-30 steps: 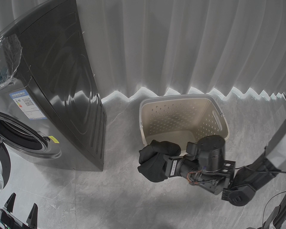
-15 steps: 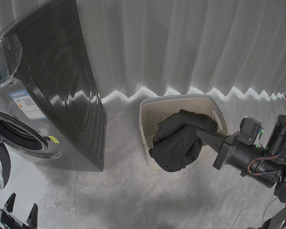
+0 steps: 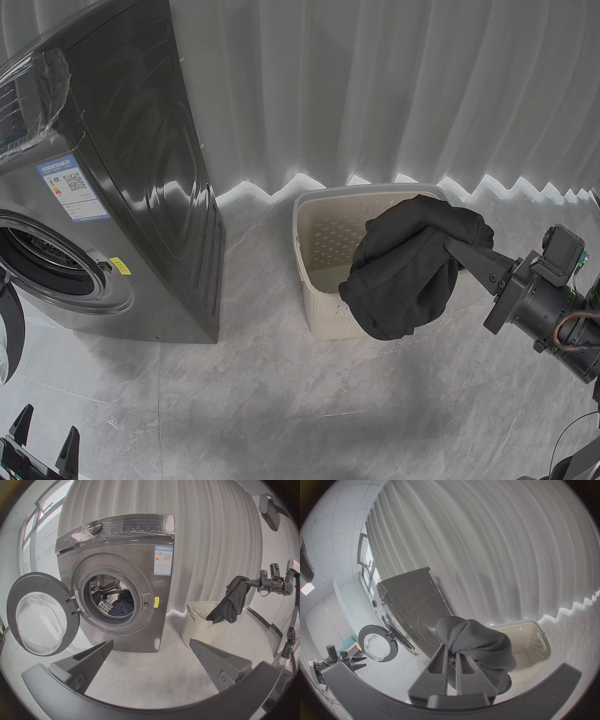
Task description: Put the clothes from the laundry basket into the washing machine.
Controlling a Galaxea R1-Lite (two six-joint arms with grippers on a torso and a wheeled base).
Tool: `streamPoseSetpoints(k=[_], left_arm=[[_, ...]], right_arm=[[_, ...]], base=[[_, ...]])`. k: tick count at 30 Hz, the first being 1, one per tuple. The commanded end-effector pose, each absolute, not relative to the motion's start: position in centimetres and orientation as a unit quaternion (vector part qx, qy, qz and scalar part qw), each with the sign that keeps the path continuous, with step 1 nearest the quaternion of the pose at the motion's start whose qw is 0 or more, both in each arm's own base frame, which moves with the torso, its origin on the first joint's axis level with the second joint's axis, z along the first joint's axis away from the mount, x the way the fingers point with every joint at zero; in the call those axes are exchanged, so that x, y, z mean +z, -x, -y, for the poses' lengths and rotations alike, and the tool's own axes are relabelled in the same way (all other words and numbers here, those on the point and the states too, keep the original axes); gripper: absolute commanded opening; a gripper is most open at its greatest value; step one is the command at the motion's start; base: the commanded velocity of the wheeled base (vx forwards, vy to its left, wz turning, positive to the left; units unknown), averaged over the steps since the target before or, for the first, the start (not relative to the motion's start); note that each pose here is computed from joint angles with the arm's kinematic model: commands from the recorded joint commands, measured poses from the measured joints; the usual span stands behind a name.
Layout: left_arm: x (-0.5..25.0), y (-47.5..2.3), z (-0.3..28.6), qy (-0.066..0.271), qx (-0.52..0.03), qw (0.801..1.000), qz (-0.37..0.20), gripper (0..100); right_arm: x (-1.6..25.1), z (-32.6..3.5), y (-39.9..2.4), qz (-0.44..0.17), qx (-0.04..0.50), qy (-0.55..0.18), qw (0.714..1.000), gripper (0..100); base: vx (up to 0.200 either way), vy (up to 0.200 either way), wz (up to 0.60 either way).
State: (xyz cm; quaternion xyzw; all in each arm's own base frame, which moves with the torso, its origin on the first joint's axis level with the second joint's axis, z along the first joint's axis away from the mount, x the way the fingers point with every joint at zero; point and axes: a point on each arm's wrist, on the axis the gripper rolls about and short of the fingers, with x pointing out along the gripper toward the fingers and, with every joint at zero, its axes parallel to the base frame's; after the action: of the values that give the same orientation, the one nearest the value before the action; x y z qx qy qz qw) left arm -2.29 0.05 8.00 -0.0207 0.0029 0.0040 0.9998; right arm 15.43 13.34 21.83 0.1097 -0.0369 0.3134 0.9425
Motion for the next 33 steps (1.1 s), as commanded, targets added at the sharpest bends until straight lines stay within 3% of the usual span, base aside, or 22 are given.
streamPoseSetpoints(k=[1, 5, 14, 33], left_arm=[[7.47, 2.28, -0.05, 0.022, 0.004, 1.000, -0.004, 100], [7.47, 2.28, -0.05, 0.024, 0.004, 1.000, -0.004, 100], [7.51, 2.29, -0.06, 0.021, 0.003, 1.000, -0.003, 100], [7.51, 2.29, -0.05, 0.022, 0.002, 1.000, -0.003, 100]], right_arm=[[21.67, -13.45, -15.24, 0.032, 0.318, -0.112, 0.941, 0], [21.22, -13.85, -15.54, 0.021, 0.320, -0.112, 0.940, 0], [21.54, -13.83, -15.53, 0.034, 0.320, -0.117, 0.939, 0], [22.16, -13.72, -15.69, 0.052, 0.318, -0.131, 0.938, 0]], base=[[-0.200, 0.000, 0.00], [-0.200, 0.000, 0.00], [0.000, 0.000, 0.00], [0.000, 0.200, 0.00]])
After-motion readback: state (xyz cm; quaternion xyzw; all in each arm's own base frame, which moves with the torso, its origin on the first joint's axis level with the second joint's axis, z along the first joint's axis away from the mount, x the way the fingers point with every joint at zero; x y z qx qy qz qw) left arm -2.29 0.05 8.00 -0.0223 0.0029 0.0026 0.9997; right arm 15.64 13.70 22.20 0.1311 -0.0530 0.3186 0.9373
